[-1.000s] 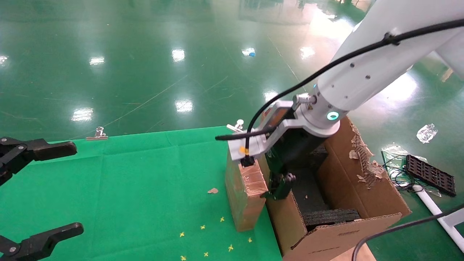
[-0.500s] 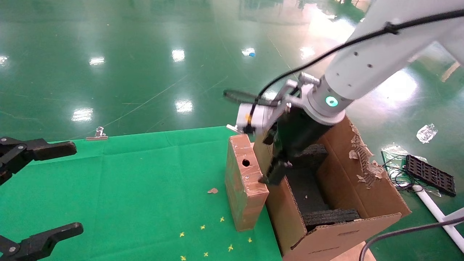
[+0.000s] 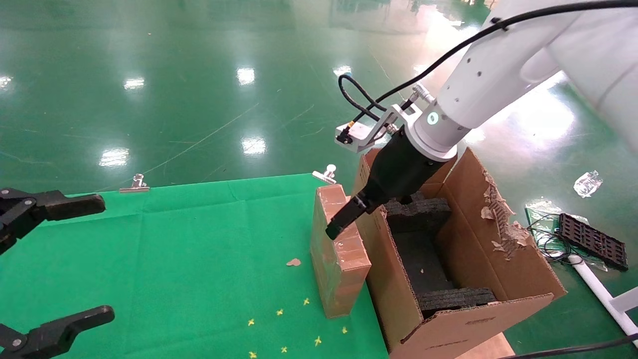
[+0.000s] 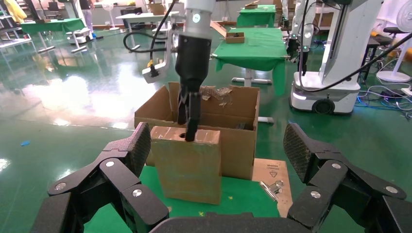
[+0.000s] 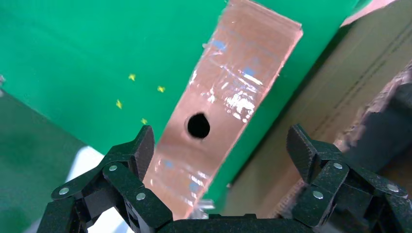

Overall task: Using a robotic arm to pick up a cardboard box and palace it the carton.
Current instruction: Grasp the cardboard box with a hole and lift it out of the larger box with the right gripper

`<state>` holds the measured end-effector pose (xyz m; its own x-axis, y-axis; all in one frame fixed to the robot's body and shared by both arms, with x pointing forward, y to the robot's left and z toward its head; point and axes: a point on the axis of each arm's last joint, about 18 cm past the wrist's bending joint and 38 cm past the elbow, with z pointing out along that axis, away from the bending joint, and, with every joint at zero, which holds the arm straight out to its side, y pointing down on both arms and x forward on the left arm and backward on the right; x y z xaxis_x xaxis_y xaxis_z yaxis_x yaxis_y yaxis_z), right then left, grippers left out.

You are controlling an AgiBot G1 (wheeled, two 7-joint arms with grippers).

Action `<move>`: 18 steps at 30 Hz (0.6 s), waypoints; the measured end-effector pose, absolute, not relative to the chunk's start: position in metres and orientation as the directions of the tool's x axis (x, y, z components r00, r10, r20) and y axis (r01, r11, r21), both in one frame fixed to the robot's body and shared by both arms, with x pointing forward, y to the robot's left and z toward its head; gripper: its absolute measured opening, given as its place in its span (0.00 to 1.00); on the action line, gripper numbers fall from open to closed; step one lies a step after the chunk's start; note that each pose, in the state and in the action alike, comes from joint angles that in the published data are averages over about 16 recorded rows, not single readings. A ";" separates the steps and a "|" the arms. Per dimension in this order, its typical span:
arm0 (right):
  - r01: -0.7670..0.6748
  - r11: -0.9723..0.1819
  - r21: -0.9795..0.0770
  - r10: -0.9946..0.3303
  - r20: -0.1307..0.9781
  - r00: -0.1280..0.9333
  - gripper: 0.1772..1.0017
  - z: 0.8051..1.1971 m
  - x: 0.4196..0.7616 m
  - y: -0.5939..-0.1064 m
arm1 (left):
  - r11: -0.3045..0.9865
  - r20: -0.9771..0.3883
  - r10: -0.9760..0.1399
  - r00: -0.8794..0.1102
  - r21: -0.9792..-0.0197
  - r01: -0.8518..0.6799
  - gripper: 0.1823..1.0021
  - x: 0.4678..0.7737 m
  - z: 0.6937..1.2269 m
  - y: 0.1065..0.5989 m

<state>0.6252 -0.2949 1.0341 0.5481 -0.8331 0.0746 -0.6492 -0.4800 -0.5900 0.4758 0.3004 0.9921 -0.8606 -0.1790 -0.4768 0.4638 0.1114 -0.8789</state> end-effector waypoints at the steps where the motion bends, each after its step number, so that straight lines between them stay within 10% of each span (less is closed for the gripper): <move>1: -0.656 -0.473 -0.588 -0.837 0.067 0.543 1.00 1.032 0.628 -0.295 | 0.111 -0.477 -0.179 -0.861 -0.879 0.464 1.00 0.476 0.992 0.300; 18: -0.704 -0.496 -0.508 -0.846 0.098 0.524 0.98 1.012 0.642 -0.285 | 0.111 -0.477 -0.179 -0.861 -0.879 0.464 1.00 0.476 0.992 0.300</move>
